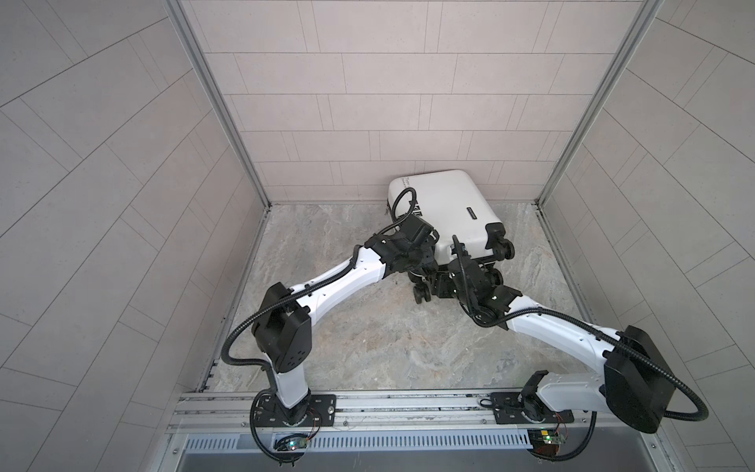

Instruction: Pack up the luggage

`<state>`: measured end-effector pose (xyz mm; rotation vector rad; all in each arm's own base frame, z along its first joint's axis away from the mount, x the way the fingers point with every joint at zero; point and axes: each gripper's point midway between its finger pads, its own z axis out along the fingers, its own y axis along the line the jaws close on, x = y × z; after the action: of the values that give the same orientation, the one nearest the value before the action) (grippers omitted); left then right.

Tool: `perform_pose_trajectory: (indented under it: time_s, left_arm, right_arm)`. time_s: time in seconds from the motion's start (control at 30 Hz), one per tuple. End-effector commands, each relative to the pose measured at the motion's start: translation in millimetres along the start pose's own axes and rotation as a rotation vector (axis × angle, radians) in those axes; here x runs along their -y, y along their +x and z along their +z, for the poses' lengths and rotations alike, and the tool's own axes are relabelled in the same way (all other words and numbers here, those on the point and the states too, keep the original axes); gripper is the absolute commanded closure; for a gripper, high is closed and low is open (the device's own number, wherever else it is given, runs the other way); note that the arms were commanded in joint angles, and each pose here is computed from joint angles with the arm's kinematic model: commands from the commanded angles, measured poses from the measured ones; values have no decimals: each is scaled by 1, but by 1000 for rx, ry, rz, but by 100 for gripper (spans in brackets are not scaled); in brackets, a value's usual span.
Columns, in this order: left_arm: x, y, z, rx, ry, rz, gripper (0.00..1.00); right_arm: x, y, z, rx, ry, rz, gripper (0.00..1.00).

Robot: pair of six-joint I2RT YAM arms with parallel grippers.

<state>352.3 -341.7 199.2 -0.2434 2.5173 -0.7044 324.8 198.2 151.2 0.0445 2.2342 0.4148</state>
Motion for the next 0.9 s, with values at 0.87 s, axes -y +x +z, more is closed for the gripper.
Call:
perform_pose_trajectory:
  time_s: [0.87]
  left_arm:
    - [-11, 4, -9, -43, -29, 47, 100]
  right_arm:
    - [-26, 0, 43, 62, -329, 91, 45]
